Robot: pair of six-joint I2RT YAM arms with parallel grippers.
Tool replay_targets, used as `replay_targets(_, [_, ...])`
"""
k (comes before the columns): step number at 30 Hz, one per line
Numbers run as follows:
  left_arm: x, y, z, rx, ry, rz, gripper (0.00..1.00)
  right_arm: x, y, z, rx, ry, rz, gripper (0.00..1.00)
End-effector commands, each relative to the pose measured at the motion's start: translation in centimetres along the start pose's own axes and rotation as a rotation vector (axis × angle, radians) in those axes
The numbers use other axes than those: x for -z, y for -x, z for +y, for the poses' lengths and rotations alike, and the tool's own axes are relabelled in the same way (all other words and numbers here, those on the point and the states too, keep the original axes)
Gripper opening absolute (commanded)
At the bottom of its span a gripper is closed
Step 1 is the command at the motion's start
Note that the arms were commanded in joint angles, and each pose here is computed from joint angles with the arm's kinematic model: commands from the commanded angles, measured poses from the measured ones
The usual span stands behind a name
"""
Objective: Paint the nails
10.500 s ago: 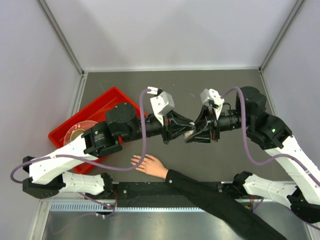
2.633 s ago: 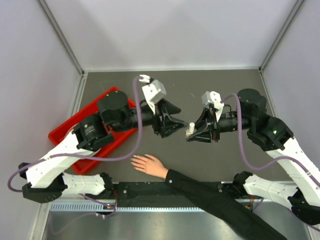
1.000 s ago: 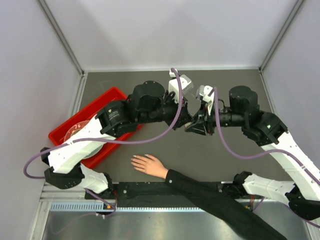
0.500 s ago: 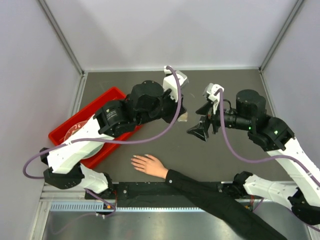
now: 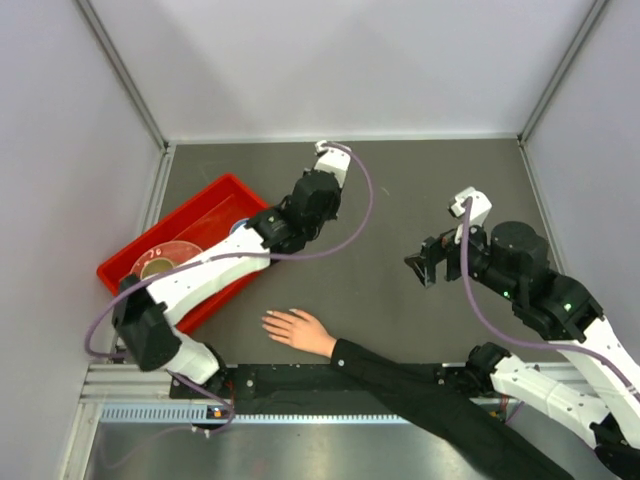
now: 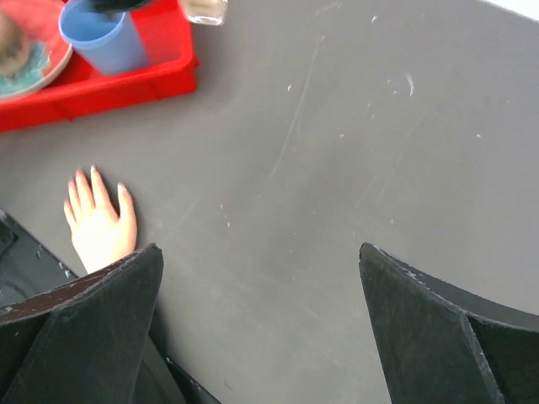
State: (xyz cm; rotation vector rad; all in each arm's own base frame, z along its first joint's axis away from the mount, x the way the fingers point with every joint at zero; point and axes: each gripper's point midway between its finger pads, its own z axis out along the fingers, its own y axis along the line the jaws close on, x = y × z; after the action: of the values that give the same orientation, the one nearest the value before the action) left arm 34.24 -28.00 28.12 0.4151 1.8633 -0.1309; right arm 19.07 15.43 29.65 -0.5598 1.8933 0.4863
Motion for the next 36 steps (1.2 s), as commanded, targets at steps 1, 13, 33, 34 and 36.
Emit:
replay_targets(1, [-6.1, 2.0, 3.4, 0.201, 0.143, -0.125, 0.0, 0.8, 0.9, -0.6, -0.074, -0.041, -0.074, 0.97])
replay_targets(13, [-17.4, -4.9, 7.1, 0.305, 0.324, -0.072, 0.0, 2.1, 0.2, -0.5, -0.082, -0.025, -0.1, 0.97])
replay_targets(33, [-23.1, -11.0, 10.2, 0.401, 0.465, -0.029, 0.0, 2.0, -0.5, -0.5, -0.074, -0.022, -0.087, 0.97])
replay_targets(34, [-23.2, -11.2, 10.3, 0.4, 0.468, -0.023, 0.0, 2.0, -0.5, -0.4, -0.074, -0.018, -0.088, 0.97])
replay_targets(36, [-23.3, -11.8, 10.2, 0.386, 0.469, -0.003, 0.0, 2.1, -0.4, -0.2, -0.08, -0.011, -0.09, 0.97])
